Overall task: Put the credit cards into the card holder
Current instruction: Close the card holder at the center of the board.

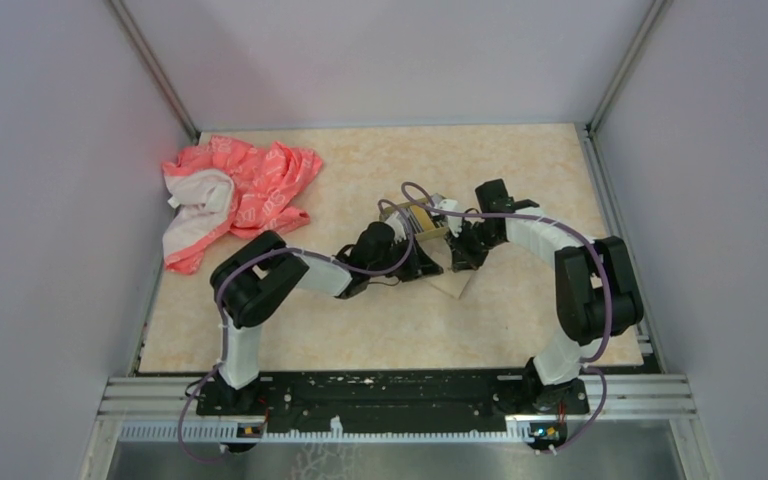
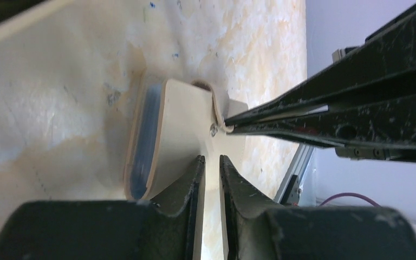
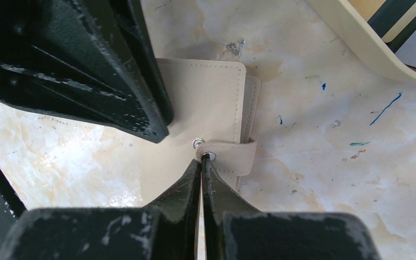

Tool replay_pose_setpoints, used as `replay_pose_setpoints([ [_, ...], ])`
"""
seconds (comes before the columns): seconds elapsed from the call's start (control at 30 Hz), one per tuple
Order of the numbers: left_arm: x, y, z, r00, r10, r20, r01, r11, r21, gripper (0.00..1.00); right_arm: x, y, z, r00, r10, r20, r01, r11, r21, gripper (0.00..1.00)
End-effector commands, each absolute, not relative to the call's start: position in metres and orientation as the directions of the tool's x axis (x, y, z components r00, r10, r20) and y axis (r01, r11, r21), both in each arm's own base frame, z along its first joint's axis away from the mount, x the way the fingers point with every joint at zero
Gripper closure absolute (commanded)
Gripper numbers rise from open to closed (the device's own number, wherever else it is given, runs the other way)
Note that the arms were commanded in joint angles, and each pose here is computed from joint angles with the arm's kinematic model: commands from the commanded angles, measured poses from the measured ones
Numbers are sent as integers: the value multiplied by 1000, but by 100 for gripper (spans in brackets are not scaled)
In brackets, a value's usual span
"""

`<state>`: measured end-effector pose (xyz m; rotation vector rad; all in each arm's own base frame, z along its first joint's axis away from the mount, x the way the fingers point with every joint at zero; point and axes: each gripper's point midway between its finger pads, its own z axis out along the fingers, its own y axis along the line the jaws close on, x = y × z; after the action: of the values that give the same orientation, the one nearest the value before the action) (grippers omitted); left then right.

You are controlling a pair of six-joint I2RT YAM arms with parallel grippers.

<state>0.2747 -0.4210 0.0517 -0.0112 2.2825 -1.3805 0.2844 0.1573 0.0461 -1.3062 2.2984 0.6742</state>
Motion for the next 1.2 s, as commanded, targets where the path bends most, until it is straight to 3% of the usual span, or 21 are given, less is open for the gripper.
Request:
replay_pose_setpoints([
  [0.0, 290, -422, 36, -882, -236, -408, 224, 553, -803, 78, 285, 162, 57, -461, -661, -592, -880, 426, 210, 100],
  [0.17, 292, -422, 21, -889, -225, -398, 203, 586, -784, 80, 287, 162, 63, -447, -655, -609, -886, 419, 200, 100],
  [0.43, 289, -410, -7, -896, -211, -391, 170, 649, -742, 97, 294, 160, 81, -373, -649, -663, -905, 411, 106, 100],
  [0.83, 288, -402, -25, -898, -197, -392, 157, 689, -708, 100, 304, 155, 75, -364, -668, -649, -895, 443, 47, 98],
  [0.97, 287, -402, -26, -900, -191, -392, 159, 693, -704, 100, 310, 152, 74, -376, -672, -638, -880, 474, 20, 90],
  [1.17, 287, -400, -25, -897, -189, -399, 163, 699, -697, 100, 318, 145, 79, -379, -666, -643, -855, 518, -32, 69],
])
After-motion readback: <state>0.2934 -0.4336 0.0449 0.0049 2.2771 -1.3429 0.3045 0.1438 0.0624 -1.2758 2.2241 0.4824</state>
